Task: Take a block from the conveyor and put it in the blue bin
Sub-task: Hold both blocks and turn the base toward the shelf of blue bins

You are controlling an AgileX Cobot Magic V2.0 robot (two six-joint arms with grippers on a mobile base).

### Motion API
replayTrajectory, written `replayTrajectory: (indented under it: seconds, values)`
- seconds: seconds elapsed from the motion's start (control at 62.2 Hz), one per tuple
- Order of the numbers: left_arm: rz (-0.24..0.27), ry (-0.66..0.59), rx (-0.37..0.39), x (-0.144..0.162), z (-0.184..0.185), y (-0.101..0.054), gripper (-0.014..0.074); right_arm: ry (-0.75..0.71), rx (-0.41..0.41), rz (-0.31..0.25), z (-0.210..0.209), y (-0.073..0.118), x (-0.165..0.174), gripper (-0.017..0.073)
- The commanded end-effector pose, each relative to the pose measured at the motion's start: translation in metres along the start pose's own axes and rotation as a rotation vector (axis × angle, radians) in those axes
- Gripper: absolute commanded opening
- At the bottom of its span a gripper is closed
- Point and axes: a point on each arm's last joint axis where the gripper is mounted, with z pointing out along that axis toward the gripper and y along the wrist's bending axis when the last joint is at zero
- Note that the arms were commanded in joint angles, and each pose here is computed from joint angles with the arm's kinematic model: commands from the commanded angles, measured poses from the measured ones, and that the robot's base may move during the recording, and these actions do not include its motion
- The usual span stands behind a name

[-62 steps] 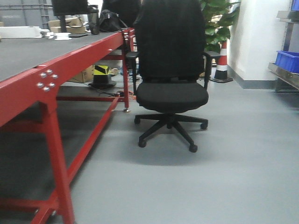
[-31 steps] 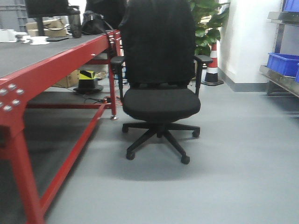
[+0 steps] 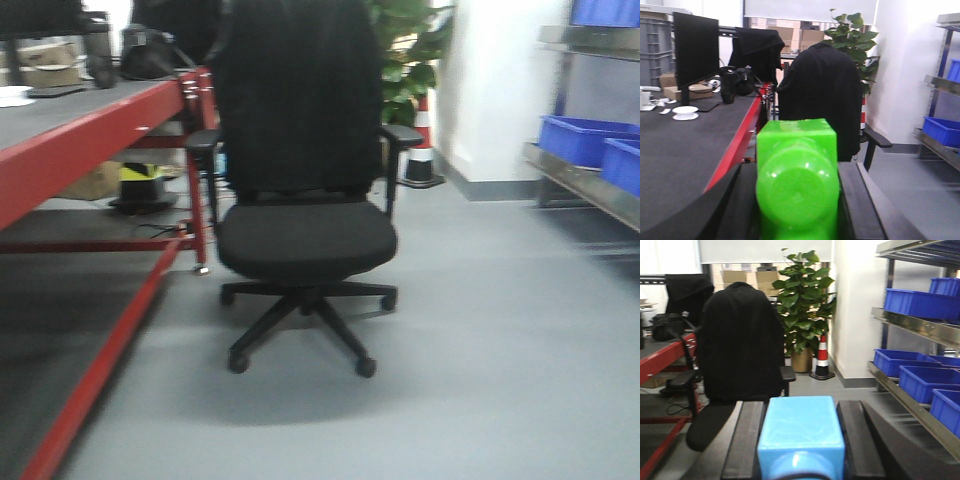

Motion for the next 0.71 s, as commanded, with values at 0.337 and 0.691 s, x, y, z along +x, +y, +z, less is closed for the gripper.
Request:
replayTrajectory:
  seconds: [0.337,0.691]
  values:
    - [-0.003,-0.024,0.003,-0.0026,-0.0011,-0.0003,-0.0111,-0.028,0.002,-0.011,-0.0010,-0.0002,-0.0022,-0.0154]
    - [-0.003,-0.024,0.003,-0.0026,-0.0011,-0.0003,-0.0111,-0.028,0.002,-0.011,-0.0010,-0.0002,-0.0022,-0.0154]
